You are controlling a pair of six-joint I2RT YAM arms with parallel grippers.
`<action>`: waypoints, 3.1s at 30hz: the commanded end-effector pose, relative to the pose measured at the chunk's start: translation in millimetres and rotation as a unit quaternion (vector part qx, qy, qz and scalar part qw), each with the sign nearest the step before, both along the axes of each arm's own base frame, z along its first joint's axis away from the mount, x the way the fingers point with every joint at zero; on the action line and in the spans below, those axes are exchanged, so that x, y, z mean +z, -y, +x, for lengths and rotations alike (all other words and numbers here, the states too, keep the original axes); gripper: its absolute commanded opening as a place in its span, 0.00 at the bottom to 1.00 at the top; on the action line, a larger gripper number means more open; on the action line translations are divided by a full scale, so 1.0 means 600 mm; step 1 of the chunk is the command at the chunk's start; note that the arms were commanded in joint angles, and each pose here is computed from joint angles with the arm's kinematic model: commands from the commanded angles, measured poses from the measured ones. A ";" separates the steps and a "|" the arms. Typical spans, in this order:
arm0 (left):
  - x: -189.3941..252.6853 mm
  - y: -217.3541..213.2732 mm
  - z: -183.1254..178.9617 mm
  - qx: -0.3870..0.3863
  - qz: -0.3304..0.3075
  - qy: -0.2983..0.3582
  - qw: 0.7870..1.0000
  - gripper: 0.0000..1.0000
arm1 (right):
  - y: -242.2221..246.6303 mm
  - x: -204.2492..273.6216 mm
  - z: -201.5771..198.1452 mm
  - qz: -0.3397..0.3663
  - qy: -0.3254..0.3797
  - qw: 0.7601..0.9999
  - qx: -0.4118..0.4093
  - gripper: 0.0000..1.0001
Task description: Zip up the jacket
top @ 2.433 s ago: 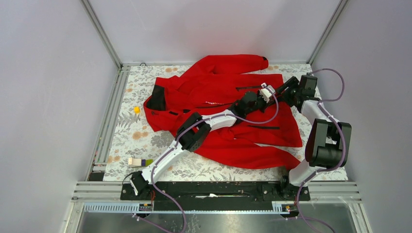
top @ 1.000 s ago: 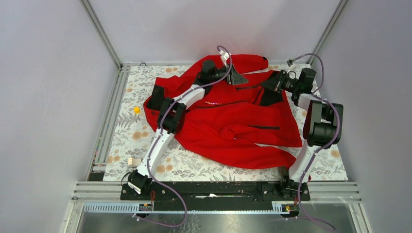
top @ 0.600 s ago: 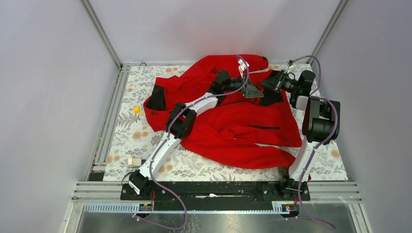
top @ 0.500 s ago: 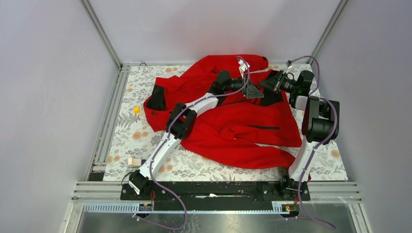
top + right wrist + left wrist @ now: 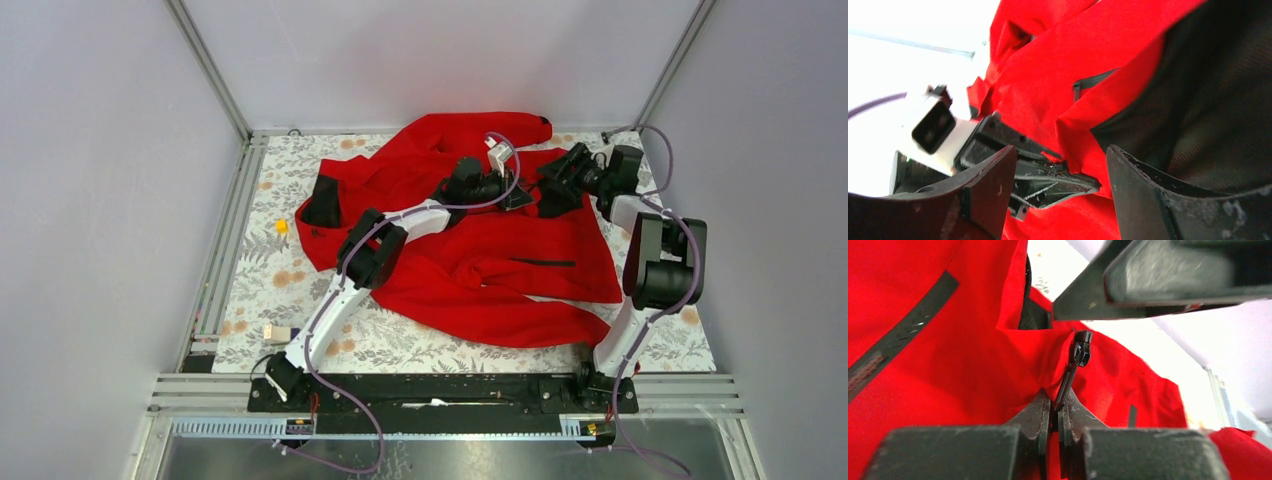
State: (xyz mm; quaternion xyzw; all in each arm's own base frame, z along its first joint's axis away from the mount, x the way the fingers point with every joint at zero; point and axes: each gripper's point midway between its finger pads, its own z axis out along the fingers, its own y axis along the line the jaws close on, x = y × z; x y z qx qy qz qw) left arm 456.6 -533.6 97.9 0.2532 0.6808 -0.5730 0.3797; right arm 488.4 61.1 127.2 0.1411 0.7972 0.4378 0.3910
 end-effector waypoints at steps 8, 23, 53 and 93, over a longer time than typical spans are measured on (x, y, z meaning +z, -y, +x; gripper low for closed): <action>0.109 0.016 0.016 0.111 0.041 0.164 0.979 0.00 | 0.054 0.038 -0.038 -0.077 -0.081 0.977 -0.183 0.70; 0.110 0.021 0.013 0.150 0.062 0.186 0.969 0.00 | 0.016 0.011 -0.037 -0.075 -0.102 0.975 -0.182 0.50; 0.156 -0.023 -0.070 -0.069 -0.007 0.113 0.991 0.52 | -0.084 0.067 -0.033 -0.098 0.124 0.983 0.098 0.00; 0.126 -0.125 -0.023 -0.162 -0.067 0.045 0.983 0.63 | -0.104 0.097 -0.078 0.002 0.155 0.964 0.218 0.00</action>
